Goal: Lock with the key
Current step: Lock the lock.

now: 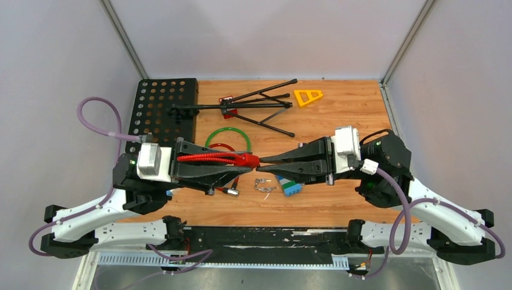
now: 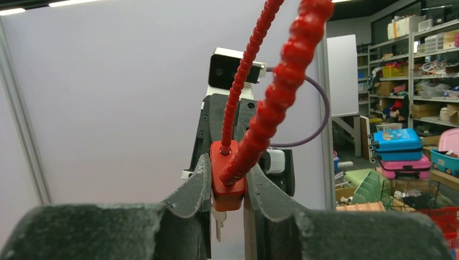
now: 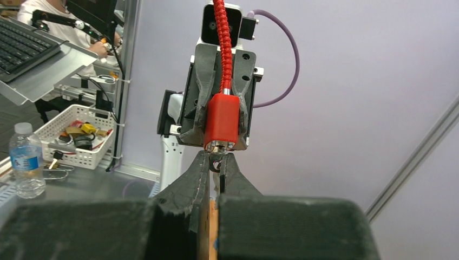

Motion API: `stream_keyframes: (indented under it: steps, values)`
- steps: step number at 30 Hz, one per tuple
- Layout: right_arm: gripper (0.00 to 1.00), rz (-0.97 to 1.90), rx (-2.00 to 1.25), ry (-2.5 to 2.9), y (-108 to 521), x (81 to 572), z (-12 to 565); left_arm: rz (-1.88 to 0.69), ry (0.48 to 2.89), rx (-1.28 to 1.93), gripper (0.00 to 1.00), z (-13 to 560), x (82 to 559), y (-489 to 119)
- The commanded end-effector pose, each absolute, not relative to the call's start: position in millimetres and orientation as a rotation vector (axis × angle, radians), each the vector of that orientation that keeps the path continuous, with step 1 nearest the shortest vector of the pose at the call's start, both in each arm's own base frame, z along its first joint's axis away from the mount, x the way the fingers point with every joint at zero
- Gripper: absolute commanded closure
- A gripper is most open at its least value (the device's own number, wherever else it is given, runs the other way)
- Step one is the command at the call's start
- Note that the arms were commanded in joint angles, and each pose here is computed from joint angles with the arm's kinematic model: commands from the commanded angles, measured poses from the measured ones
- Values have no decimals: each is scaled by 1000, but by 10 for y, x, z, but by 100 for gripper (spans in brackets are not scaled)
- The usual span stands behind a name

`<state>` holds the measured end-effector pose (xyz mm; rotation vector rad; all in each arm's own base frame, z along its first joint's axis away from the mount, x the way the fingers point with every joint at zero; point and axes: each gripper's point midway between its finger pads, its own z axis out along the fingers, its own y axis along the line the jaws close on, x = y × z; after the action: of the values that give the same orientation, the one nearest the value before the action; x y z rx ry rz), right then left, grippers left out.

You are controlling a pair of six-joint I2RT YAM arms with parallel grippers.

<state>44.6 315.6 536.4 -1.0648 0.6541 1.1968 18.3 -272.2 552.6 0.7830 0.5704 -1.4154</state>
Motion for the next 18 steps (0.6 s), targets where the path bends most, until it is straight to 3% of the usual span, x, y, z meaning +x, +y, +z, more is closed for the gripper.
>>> stream_keyframes:
  steps: [1,18]
  values:
    - [100,1259,-965,778,3148,613,5397,-1560,427,972,100,5486,-314,-2617]
    - [100,1396,-892,754,2957,459,5620,-1548,419,940,100,5504,-299,-2527]
